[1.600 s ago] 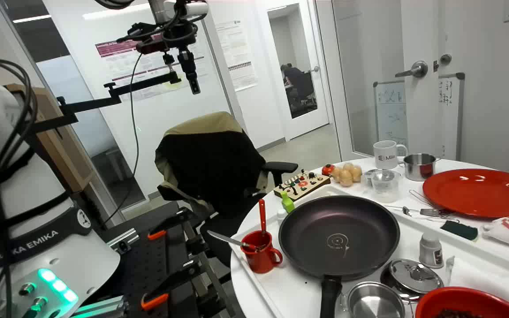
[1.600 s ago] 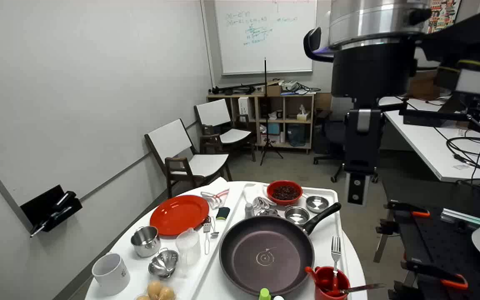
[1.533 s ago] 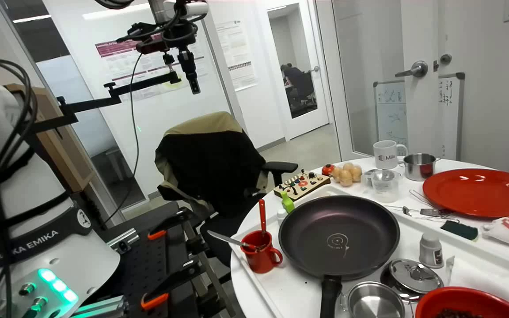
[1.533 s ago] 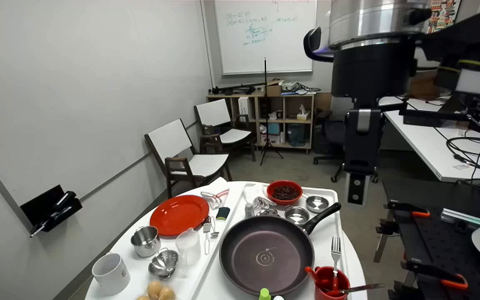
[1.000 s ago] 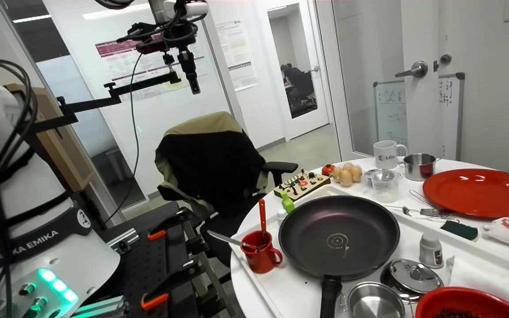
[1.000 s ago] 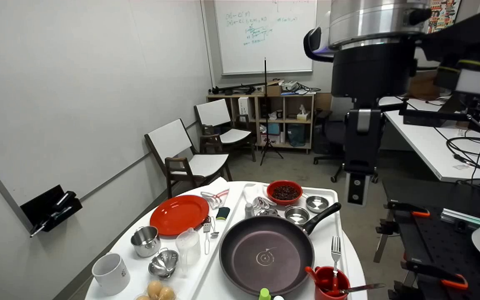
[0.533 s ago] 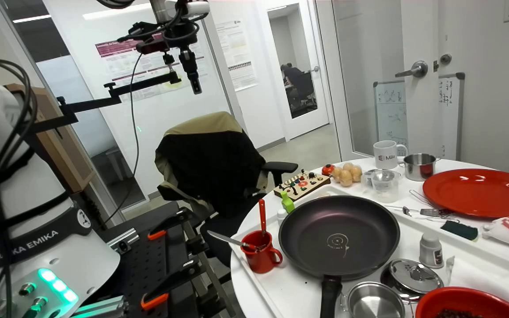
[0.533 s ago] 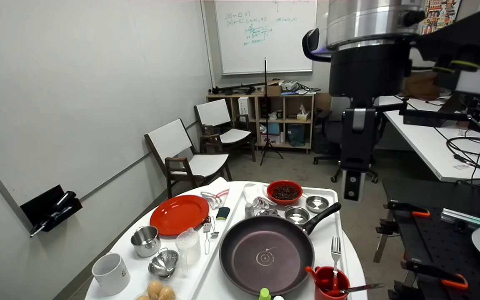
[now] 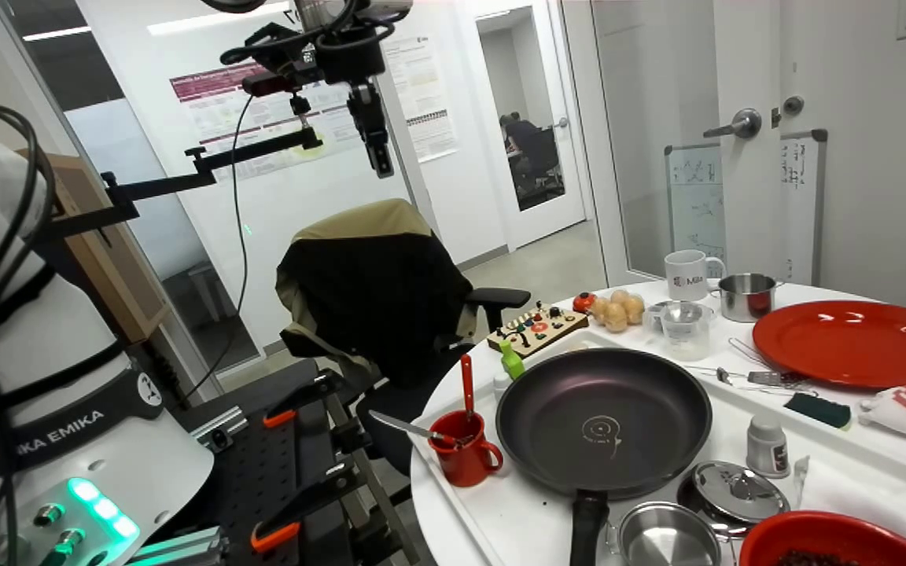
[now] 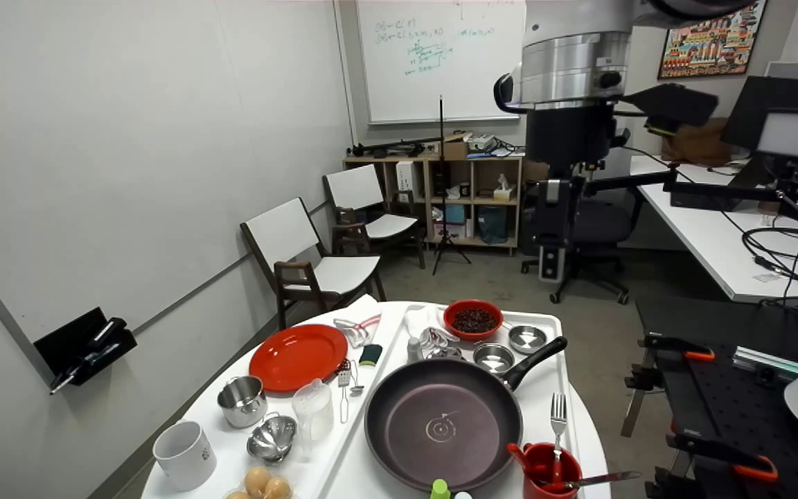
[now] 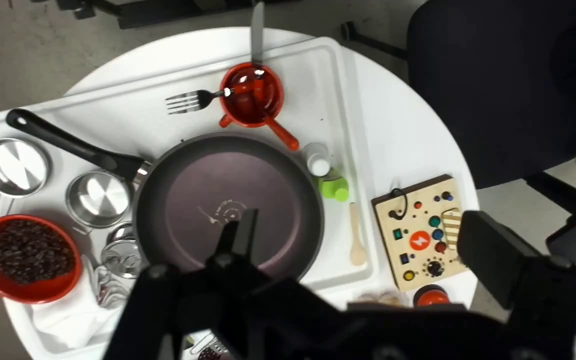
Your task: Put the lid on the silver pot
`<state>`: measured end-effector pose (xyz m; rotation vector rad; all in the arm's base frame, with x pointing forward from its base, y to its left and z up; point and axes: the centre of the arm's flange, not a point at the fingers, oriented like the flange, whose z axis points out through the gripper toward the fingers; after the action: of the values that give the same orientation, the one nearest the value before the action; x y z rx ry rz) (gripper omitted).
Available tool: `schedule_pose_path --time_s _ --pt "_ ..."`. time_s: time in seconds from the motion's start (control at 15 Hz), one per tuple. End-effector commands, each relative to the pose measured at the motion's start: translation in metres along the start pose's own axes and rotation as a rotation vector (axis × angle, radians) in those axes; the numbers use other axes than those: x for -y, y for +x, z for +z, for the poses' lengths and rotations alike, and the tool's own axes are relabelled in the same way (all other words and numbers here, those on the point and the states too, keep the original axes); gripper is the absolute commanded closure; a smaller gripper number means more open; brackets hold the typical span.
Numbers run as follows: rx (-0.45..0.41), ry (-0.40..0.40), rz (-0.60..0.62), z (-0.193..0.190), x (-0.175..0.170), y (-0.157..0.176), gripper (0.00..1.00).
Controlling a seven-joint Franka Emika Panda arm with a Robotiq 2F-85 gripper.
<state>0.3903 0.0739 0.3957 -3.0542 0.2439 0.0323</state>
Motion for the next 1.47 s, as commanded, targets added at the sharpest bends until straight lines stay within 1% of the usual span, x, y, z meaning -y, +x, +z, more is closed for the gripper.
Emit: schedule_pose_path --time_s 0.0,0.2,0.27,0.4,0.6,0.73,0.93,1.07,1.2,1.4 --pt "-0.017 -0.043 -0.013 -0.008 -0.069 0.029 0.0" --pt "-0.035 -0.058 0.008 -0.012 -0.13 0.053 0.0" --pt "-0.029 -0.053 -0.009 -0.011 -0.15 0.062 0.0" --pt "-0.014 -0.053 -0.072 -0.008 -0.183 0.078 0.0" --pt "0.004 -0.056 -0.187 -0.004 -0.229 0.115 0.0" --pt "0.011 -0.06 -0.27 -0.001 -0.253 0.142 0.0" --pt "0.027 -0.067 -0.371 0.01 -0.284 0.189 0.0" --pt "0.056 -0.063 -0.436 0.026 -0.3 0.218 0.0" --pt "0.087 -0.059 -0.502 0.05 -0.309 0.247 0.0" --pt "0.143 -0.048 -0.608 0.092 -0.308 0.282 0.0"
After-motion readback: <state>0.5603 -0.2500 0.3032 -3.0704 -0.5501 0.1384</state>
